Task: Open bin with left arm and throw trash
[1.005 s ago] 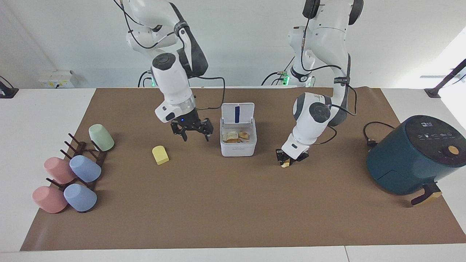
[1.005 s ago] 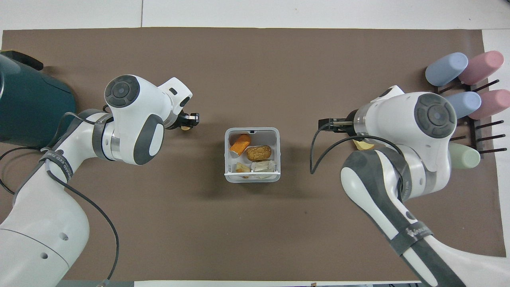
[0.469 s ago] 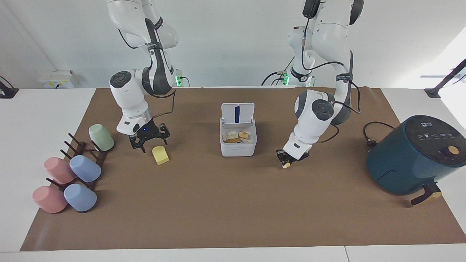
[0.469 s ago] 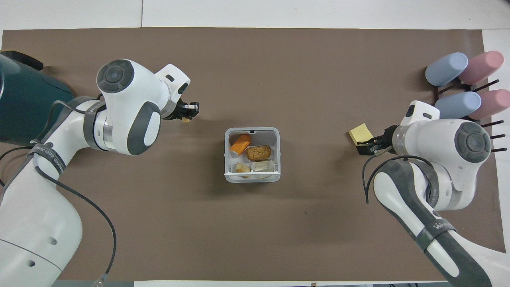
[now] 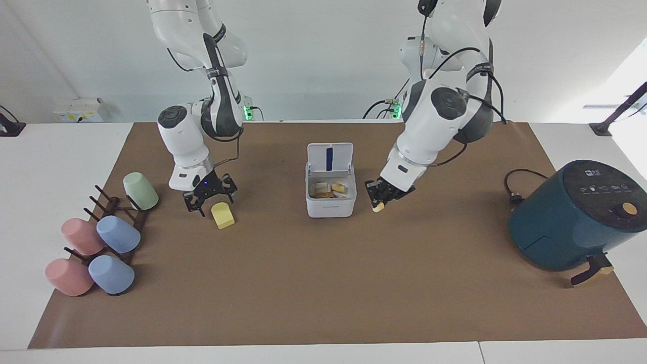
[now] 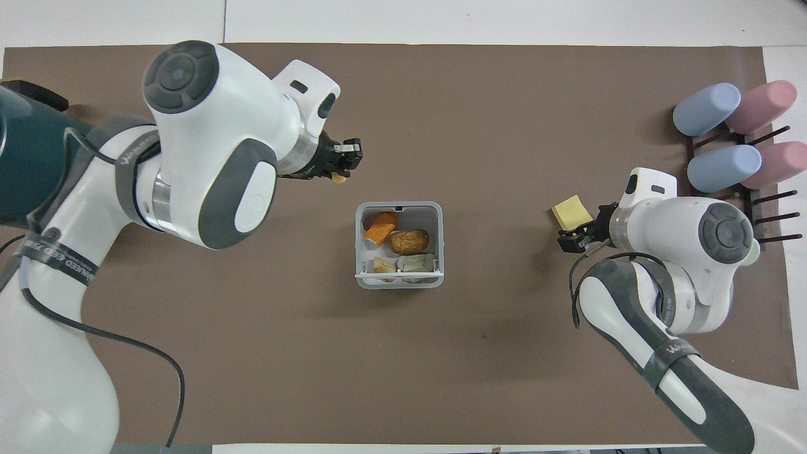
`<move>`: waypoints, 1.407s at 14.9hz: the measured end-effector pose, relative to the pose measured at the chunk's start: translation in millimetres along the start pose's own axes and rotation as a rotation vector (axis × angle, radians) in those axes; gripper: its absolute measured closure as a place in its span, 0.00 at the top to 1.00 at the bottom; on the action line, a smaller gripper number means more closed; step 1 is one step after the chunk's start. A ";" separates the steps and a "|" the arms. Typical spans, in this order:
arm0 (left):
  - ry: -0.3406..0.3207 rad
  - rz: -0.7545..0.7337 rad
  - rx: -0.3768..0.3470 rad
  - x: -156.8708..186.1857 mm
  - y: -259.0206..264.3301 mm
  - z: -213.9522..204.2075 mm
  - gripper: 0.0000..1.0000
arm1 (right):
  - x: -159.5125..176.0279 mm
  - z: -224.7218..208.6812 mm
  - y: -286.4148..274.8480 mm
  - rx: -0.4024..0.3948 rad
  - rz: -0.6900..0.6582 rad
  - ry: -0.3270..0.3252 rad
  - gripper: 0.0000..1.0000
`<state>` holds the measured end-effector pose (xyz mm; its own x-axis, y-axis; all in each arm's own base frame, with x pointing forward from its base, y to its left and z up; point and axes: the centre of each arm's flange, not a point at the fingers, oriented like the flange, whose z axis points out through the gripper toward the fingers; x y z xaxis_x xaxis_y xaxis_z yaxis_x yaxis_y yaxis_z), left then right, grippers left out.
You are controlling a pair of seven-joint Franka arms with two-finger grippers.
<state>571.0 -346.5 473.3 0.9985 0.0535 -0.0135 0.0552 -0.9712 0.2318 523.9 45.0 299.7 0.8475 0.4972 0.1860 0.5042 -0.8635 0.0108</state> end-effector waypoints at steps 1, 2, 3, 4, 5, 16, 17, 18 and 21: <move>-0.011 0.018 0.003 -14.4 17.5 8.5 0.20 | -0.1 3.3 -1.7 0.004 -0.003 -0.005 1.00; -0.018 0.035 0.005 -27.1 30.0 18.7 0.20 | 0.4 6.3 -4.4 0.008 -0.008 -0.010 0.96; -0.019 0.047 0.006 -37.9 37.0 30.0 0.20 | 1.3 8.5 -6.9 0.009 -0.013 -0.011 0.96; -0.024 0.056 0.011 -47.3 39.0 42.7 0.20 | 2.3 9.8 -8.4 0.008 -0.017 -0.007 0.89; -0.034 0.062 0.021 -55.8 38.4 54.9 0.20 | 2.7 9.9 -8.6 0.007 -0.017 -0.005 0.76; -0.063 0.086 0.053 -84.4 36.0 85.5 0.76 | 52.7 -89.7 -29.9 0.034 0.184 -0.018 0.07; -0.061 0.084 0.053 -82.9 35.8 76.6 0.87 | 60.9 -111.5 -37.0 0.040 0.225 -0.024 0.07; -0.062 0.081 0.055 -80.1 35.6 63.5 0.97 | 69.1 -131.1 -45.1 0.045 0.269 -0.028 0.07; -0.057 0.054 0.053 -62.8 27.1 6.8 1.00 | 95.2 -160.9 -86.1 0.058 0.428 -0.018 0.07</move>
<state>509.8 -377.7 473.8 0.9982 -0.0110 -0.0585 -0.0002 -0.9834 0.1816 534.5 153.1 474.6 0.9847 0.0969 0.1445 0.1145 -0.9863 -0.1189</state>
